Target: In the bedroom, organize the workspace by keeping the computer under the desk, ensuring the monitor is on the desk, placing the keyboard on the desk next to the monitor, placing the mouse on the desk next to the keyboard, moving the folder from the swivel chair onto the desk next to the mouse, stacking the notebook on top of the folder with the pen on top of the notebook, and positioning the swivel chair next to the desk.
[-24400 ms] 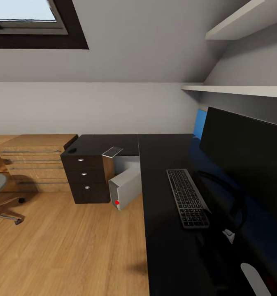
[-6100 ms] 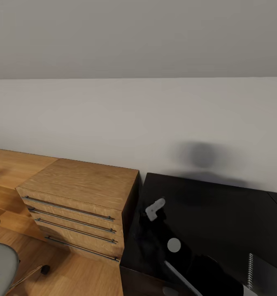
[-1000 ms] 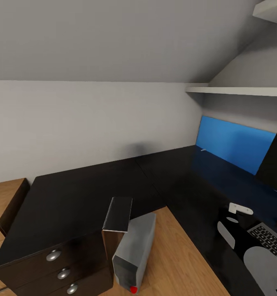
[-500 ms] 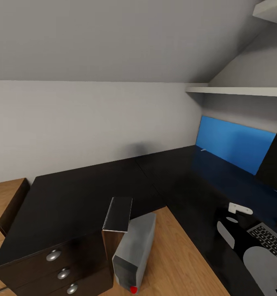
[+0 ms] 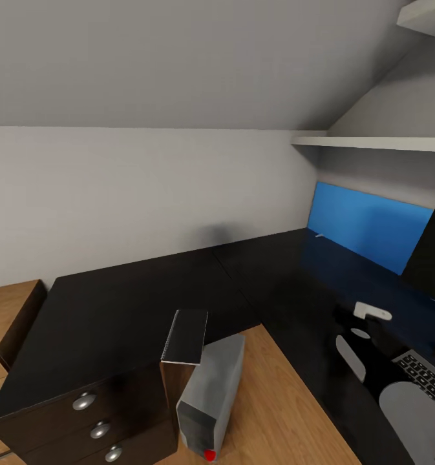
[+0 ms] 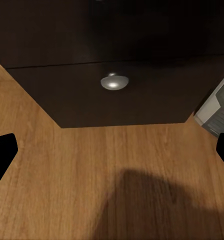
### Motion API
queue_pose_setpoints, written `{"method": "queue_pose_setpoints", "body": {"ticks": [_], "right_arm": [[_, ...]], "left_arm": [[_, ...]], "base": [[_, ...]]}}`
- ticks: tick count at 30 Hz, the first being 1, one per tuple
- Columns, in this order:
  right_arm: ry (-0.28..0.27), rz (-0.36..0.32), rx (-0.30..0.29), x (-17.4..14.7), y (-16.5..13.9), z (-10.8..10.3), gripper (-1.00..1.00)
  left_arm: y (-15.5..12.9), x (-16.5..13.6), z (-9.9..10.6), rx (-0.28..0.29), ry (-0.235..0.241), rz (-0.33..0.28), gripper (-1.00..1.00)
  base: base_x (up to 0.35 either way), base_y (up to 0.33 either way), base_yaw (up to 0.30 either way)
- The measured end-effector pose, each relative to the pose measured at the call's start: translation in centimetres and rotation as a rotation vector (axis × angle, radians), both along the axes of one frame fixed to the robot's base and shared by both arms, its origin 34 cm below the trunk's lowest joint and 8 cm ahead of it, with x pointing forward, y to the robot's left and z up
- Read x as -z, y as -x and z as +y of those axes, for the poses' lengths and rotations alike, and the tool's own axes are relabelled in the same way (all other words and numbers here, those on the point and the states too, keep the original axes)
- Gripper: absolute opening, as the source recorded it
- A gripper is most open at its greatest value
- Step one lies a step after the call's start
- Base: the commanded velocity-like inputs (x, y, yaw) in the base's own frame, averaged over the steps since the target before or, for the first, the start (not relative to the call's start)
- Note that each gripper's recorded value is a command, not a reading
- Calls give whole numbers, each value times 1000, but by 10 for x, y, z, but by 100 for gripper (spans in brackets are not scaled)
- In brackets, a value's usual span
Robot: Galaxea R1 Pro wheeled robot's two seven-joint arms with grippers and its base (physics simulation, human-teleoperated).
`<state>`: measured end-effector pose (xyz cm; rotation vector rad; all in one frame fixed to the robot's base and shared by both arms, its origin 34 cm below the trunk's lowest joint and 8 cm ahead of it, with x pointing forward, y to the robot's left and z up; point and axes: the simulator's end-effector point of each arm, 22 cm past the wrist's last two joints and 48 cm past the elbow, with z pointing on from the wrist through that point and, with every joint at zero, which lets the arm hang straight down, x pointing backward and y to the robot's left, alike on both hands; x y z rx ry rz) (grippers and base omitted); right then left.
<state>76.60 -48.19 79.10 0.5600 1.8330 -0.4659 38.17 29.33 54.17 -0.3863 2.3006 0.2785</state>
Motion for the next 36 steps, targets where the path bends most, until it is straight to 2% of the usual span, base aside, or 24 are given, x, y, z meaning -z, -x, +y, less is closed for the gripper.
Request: {"method": "queue_pose_setpoints", "body": {"ticks": [8,10,12,16,19,21,22,23,25,26,27,30,36], "right_arm": [[16,-55,43,-25,-2,-3,100],[17,-69,41,-31,-4,-2,100],[16,-110,25,-49,-10,7,100],[5,-131,0,-55,-12,22,100],[-36,-141,-48,-55,-15,59,100],[-93,-138,-94,-47,-15,104,100],[-107,-136,-104,-45,-14,115,100],[-130,-129,-122,-40,-13,137,100],[-142,-122,-143,-36,-11,162,100],[-141,-118,-154,-35,-11,173,100],[-127,-111,-175,-35,-9,193,100],[-82,-100,-204,-36,-5,225,100],[-48,-82,-250,-32,6,272,100]], "left_arm": [[0,0,0,0,-1,0,100],[0,0,1,0,-1,0,100],[0,0,0,0,-1,0,100],[0,0,0,0,-1,0,100],[0,0,0,0,-1,0,100],[0,0,0,0,-1,0,100],[0,0,0,0,-1,0,100],[0,0,0,0,0,0,100],[0,0,0,0,0,0,100],[0,0,0,0,0,0,100],[0,0,0,0,0,0,100],[0,0,1,0,-1,0,100],[0,0,1,0,-1,0,100]], "base": [[0,0,0],[0,0,0],[0,0,0],[0,0,0],[0,0,5],[0,0,90],[0,0,169],[0,0,191],[0,0,216],[0,0,245],[0,0,253],[0,0,266],[0,0,278]]}}
